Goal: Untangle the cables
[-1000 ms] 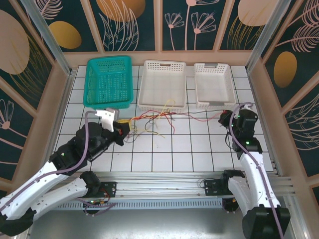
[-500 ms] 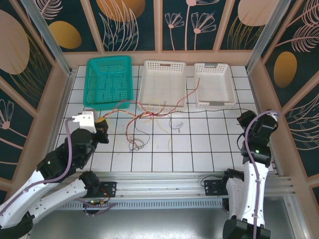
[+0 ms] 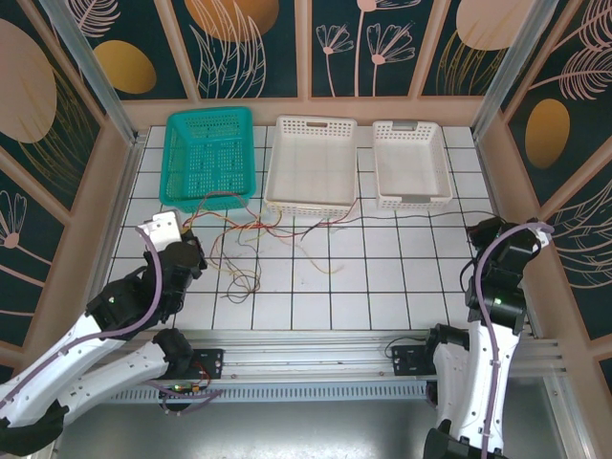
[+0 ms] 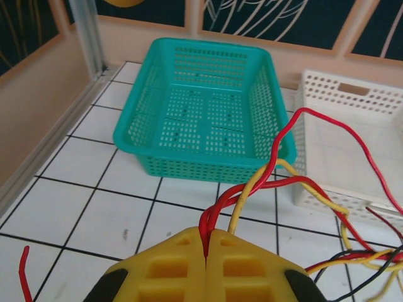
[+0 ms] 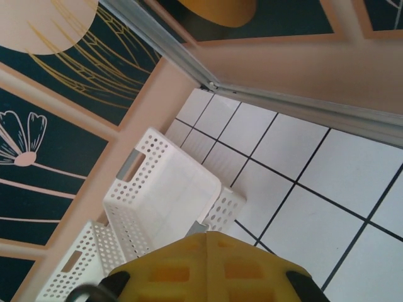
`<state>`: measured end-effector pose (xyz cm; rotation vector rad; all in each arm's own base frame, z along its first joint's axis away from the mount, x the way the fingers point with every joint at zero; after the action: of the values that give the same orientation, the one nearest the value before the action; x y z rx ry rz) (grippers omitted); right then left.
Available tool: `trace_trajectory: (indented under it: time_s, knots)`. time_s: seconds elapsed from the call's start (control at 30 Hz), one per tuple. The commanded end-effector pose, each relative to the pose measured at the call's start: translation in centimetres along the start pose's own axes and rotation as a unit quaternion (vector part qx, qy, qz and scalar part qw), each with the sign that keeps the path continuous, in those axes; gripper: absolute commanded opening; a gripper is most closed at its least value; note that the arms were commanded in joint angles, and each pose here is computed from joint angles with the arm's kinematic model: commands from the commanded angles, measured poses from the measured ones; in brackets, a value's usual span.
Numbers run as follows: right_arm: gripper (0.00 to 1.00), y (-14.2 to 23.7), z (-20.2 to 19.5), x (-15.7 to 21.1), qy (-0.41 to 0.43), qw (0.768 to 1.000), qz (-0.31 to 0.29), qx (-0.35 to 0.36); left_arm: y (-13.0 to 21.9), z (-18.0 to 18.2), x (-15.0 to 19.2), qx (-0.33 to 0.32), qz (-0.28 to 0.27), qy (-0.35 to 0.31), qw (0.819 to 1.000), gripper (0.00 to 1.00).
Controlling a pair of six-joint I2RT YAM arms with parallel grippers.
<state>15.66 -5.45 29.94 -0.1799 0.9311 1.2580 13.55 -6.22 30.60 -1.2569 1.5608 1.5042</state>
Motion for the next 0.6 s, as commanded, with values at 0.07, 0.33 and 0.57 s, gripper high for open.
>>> trace_trajectory:
  time_s: [0.07,0.33,0.57]
  knots:
    - [0.00,0.4,1.3,-0.1,0.010,0.998,0.025,-0.054,-0.3,-0.4,-0.1,-0.005,-0.007,0.022,1.000,0.00]
    - [0.00,0.7,4.3,-0.4,0.055,0.984,0.072,-0.151,-2.2,-3.6,1.1,0.045,0.026,0.011,0.999,0.00]
    - [0.00,2.9,10.7,-1.2,0.093,0.937,0.129,-0.311,-3.4,-4.9,2.8,0.055,0.060,-0.020,0.996,0.00]
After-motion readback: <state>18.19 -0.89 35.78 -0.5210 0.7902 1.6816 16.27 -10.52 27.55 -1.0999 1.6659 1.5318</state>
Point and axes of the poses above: each hand's point on the last joint's axis, 136 mm out from that joint toward the fingers, its own y axis back along the fingers, its own z axis along the line the jaws close on, x = y × z, the point moved 9 cm from there along y, back along the fingers, and after that the axes turned 2 degrees about y, right-handed, at the moved point
